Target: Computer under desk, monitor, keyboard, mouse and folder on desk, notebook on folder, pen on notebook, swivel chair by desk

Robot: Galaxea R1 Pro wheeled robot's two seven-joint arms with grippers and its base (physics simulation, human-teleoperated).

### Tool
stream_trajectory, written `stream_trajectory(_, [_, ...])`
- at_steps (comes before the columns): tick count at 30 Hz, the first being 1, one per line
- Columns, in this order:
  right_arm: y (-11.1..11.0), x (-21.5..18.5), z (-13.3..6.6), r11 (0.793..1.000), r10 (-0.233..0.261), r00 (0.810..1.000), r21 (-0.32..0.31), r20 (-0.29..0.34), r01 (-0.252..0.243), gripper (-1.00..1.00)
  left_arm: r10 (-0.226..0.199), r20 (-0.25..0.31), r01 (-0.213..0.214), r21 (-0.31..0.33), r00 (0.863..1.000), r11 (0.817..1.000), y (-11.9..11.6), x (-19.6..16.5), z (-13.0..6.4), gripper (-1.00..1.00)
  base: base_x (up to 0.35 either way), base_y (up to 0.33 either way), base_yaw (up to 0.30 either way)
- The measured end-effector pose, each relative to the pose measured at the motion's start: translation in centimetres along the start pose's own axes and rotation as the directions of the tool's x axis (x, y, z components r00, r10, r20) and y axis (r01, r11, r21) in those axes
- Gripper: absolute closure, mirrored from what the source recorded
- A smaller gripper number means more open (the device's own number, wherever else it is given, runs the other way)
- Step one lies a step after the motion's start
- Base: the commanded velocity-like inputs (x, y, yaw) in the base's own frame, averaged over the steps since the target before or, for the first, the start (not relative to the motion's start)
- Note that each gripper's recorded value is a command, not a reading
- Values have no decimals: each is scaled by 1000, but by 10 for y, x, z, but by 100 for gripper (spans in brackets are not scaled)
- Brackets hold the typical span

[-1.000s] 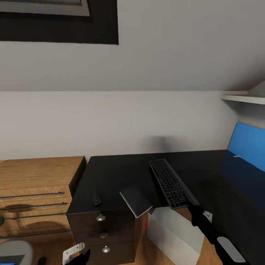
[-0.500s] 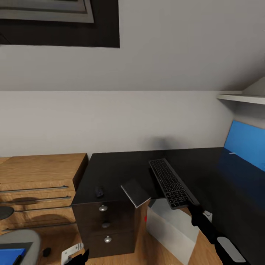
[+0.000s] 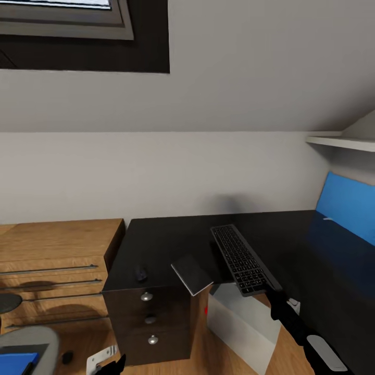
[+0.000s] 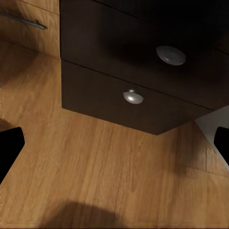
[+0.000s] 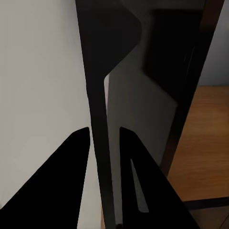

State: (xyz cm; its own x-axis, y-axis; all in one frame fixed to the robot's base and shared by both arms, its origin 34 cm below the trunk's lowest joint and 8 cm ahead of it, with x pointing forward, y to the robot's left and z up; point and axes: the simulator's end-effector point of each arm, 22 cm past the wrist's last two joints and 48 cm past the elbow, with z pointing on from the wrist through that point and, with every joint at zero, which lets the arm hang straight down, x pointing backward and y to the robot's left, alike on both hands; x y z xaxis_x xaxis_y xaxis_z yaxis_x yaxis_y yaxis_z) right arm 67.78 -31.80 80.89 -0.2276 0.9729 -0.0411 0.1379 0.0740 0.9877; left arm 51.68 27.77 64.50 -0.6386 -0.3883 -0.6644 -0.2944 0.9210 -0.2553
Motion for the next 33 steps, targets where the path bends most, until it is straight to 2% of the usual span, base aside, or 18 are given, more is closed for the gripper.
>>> stream_trajectory(3, [4,0,-1,1000,0,1000,1,0,0,100,-2,-29,2,-16,1000,1000,7,20,-2,-100,0,0,0])
stream_trajectory(8, [12,0,-2,1000,-1,1000,1,-1,1,100,2,-11,-2,-42,1000,999,18,40,-9,-100,0,0,0])
stream_trajectory(12, [17,-1,-3,1000,-2,1000,2,-1,2,100,5,-53,-8,-67,999,998,32,62,-15,-100,-68,0,0])
stream_trajectory(18, [24,-2,-5,1000,-6,1000,6,1,6,100,19,-43,-23,-98,999,995,50,67,-25,-100,-244,0,0])
stream_trajectory(23, [31,-1,-6,1000,-7,1000,6,0,7,100,18,-52,-24,-107,998,994,53,72,-33,-100,-243,-12,38])
stream_trajectory(33, [31,1,-6,1000,-13,1000,8,-4,13,100,22,-22,-24,-107,1000,994,54,66,-33,-100,-20,-4,39])
